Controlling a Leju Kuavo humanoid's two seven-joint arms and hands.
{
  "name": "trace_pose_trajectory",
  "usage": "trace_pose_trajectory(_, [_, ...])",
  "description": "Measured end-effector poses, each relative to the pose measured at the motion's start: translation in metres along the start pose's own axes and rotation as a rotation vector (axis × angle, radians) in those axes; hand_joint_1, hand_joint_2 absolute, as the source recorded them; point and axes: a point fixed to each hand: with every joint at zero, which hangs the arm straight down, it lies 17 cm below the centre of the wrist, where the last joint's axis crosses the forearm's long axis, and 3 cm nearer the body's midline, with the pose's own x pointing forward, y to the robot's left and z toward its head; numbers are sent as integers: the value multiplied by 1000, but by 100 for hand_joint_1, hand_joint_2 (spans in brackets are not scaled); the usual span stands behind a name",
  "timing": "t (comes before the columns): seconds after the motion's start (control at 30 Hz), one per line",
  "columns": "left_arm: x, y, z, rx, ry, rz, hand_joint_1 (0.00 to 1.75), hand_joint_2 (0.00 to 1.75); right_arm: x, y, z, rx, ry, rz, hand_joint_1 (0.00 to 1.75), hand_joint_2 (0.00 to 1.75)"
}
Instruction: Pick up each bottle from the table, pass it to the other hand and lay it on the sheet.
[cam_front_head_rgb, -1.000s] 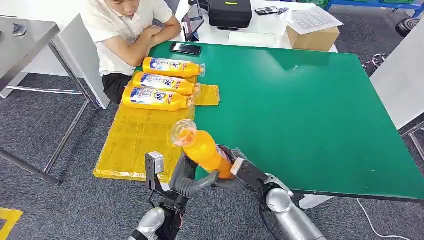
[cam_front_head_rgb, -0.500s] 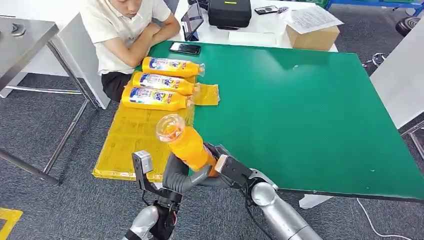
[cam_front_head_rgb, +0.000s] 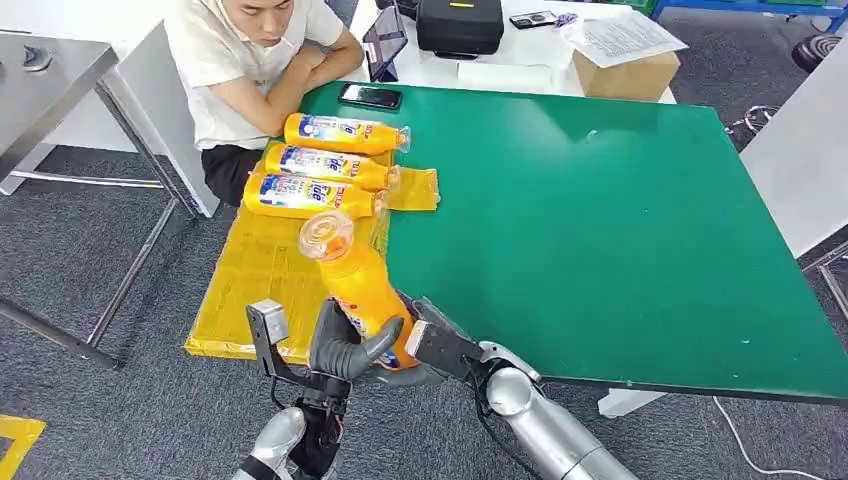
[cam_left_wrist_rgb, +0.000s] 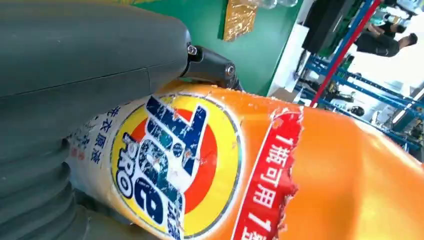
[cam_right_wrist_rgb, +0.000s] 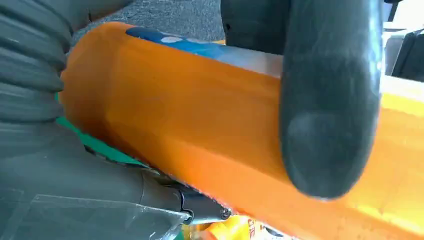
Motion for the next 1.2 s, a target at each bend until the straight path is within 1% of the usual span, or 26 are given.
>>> trace_pose_trajectory(0.23, [3, 8, -1, 33, -16, 0, 175, 175, 4, 6, -4, -8, -14, -1, 0, 175])
trace_pose_trajectory(0.33, [5, 14, -2, 69, -29, -5, 175, 175, 7, 6, -4, -25, -26, 2, 0, 175])
trace_pose_trajectory(0.37, [7, 18, -2, 99, -39, -6, 175, 175, 9, 5, -3, -41, -39, 5, 0, 0])
trace_pose_trajectory(0.5, [25, 45, -10, 244, -110, -82, 175, 175, 14, 7, 9, -158, -79, 38, 0, 0])
trace_pose_trajectory(0.67, [63, 71, -19, 366, -253, -225, 175, 175, 28, -10, 44, -446, -136, 215, 0, 0])
trace_pose_trajectory(0.77, [76, 90, -17, 428, -287, -272, 175, 175, 36, -31, 72, -626, -146, 307, 0, 0])
trace_pose_trajectory(0.8, [80, 96, -16, 441, -296, -280, 175, 175, 36, -34, 79, -657, -137, 316, 0, 0])
trace_pose_trajectory(0.87, [86, 102, -16, 454, -308, -289, 175, 175, 35, -37, 89, -691, -125, 321, 0, 0])
trace_pose_trajectory(1.0, [90, 107, -15, 463, -315, -304, 175, 175, 36, -39, 96, -719, -119, 317, 0, 0])
trace_pose_trajectory(1.03, [91, 108, -15, 462, -317, -320, 157, 175, 36, -41, 98, -732, -116, 311, 0, 0])
trace_pose_trajectory(1.07, [92, 108, -16, 459, -316, -359, 155, 175, 36, -45, 102, -755, -112, 301, 0, 0])
trace_pose_trajectory(1.1, [94, 106, -18, 443, -320, -420, 175, 175, 36, -48, 104, -770, -109, 288, 0, 0])
trace_pose_trajectory(1.13, [95, 102, -22, 413, -325, -509, 175, 175, 35, -51, 107, -785, -105, 275, 0, 0])
trace_pose_trajectory(1.2, [87, 93, -33, 326, -307, -748, 175, 175, 36, -58, 110, -805, -108, 246, 0, 0])
